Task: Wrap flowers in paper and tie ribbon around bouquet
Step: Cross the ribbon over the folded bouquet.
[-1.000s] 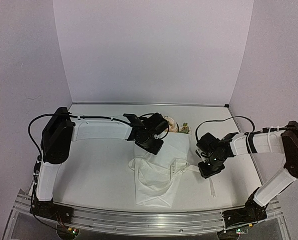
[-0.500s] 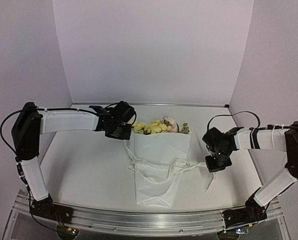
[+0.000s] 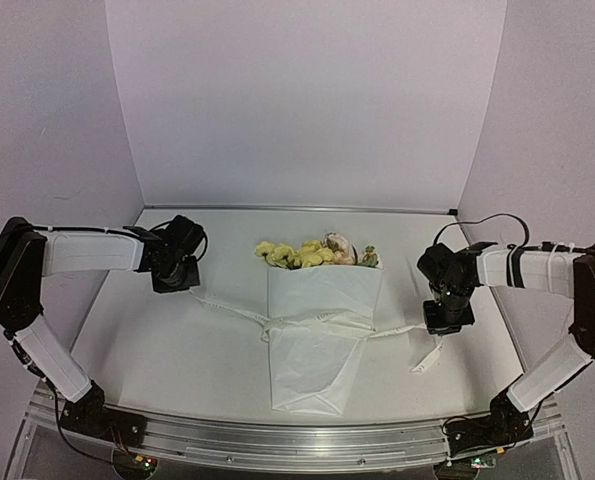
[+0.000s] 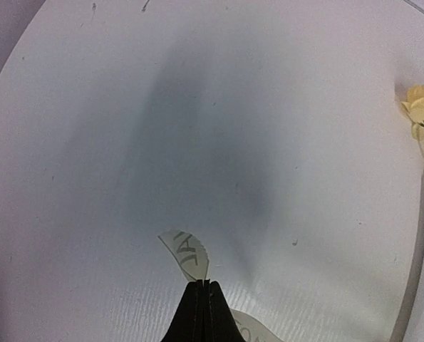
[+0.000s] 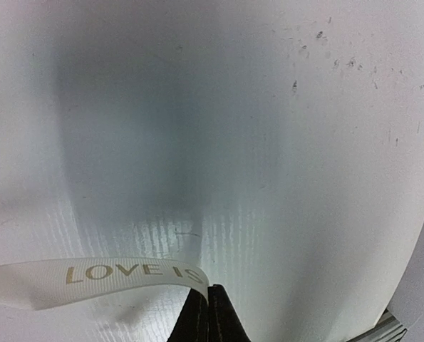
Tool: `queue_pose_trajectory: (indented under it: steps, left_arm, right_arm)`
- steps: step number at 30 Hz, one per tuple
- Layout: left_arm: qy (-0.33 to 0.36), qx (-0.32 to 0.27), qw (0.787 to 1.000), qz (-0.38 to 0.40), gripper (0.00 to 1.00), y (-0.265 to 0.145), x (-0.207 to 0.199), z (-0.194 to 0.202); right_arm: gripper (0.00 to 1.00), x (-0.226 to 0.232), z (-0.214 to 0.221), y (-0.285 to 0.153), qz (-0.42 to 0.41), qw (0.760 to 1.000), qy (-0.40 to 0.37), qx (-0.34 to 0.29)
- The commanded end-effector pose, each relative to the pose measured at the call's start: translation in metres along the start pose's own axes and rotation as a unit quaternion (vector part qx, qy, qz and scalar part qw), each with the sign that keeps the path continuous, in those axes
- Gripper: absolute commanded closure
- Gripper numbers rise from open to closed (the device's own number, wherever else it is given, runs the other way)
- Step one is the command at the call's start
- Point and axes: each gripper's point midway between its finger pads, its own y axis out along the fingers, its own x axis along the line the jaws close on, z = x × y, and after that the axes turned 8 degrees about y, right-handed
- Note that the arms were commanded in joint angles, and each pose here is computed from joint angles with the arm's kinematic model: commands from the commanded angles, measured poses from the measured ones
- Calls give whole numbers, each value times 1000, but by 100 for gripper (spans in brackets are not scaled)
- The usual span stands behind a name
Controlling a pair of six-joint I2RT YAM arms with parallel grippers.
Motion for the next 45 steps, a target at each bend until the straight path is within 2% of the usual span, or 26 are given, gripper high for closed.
queue_pose_trajectory:
  steps: [1, 10, 20, 29, 41, 42, 44, 45]
  left_arm:
    - [-53, -14, 998, 13, 100, -6, 13, -5]
    - [-88, -8, 996, -7, 100, -2, 42, 5]
    - [-102, 15, 994, -21, 100, 12, 59, 18]
    - [-101, 27, 995, -6, 100, 21, 57, 24]
    - [-116, 33, 993, 5, 100, 22, 55, 29]
    - [-118, 32, 993, 4, 95, 21, 56, 29]
    - [-121, 27, 992, 6, 71, 16, 58, 26]
    - [-123, 21, 992, 8, 63, 12, 59, 23]
  right_arm:
    - [100, -19, -11, -14, 16, 999, 35, 0]
    - [100, -48, -10, -8, 26, 993, 105, 43]
    - [100, -57, -21, 2, 18, 984, 157, 81]
    - [100, -69, -43, -8, 63, 989, 97, 90]
    - [76, -88, -48, -28, 94, 984, 92, 118]
    - [74, -90, -48, -29, 92, 984, 99, 118]
    - [70, -87, -46, -34, 74, 983, 115, 120]
    - [68, -80, -43, -36, 53, 983, 123, 123]
